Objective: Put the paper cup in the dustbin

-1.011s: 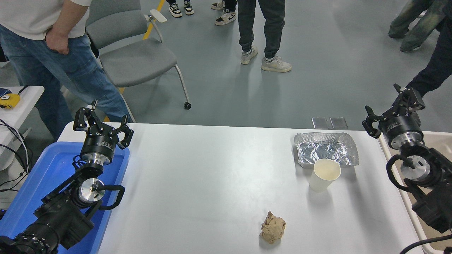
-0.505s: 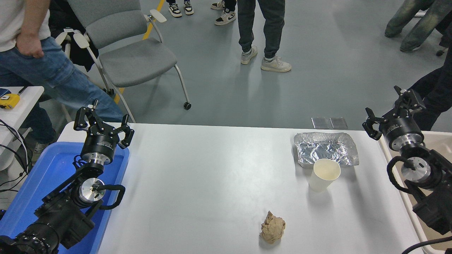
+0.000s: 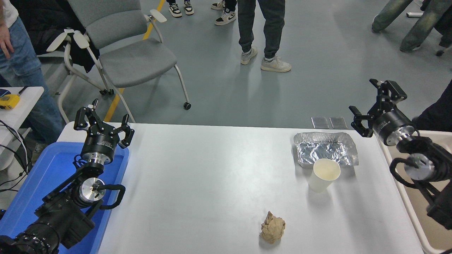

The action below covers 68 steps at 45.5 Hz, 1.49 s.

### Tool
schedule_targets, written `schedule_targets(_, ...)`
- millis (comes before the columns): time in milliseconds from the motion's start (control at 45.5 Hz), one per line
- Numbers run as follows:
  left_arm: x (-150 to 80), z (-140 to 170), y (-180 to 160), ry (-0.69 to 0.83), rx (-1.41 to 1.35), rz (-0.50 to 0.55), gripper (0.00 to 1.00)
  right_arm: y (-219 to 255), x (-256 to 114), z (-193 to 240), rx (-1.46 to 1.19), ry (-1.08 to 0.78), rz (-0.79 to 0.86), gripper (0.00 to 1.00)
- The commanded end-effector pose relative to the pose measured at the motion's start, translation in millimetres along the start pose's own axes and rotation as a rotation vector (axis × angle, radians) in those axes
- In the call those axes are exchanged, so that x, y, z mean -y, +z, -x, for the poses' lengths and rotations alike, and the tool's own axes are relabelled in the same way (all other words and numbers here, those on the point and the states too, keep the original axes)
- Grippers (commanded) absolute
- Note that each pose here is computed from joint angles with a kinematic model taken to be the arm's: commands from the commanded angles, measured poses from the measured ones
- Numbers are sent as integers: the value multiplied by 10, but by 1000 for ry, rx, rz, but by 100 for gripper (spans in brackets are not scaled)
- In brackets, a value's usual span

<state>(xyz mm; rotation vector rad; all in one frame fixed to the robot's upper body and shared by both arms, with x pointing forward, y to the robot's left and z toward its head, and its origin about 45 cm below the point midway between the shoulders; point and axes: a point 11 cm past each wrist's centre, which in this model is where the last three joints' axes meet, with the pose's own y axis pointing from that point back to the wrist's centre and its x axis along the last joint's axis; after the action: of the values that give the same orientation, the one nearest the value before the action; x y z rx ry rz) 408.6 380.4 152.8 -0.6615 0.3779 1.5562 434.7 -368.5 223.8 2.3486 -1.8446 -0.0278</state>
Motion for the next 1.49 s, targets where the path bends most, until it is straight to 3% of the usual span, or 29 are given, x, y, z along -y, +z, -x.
schedule_targets(0, 4, 3, 3, -1, 0, 1, 100, -93, -71, 290, -388, -187, 38, 100)
schedule_targets(396, 4, 3, 3, -1, 0, 1, 100, -302, -54, 535, -923, -455, 124, 100)
schedule_targets(769, 4, 3, 1, -1, 0, -1, 100, 21, -124, 577, -1308, -665, 246, 100)
schedule_targets(1473, -3, 2, -7, 0, -1, -1, 100, 412, -185, 469, -1402, -728, 358, 100)
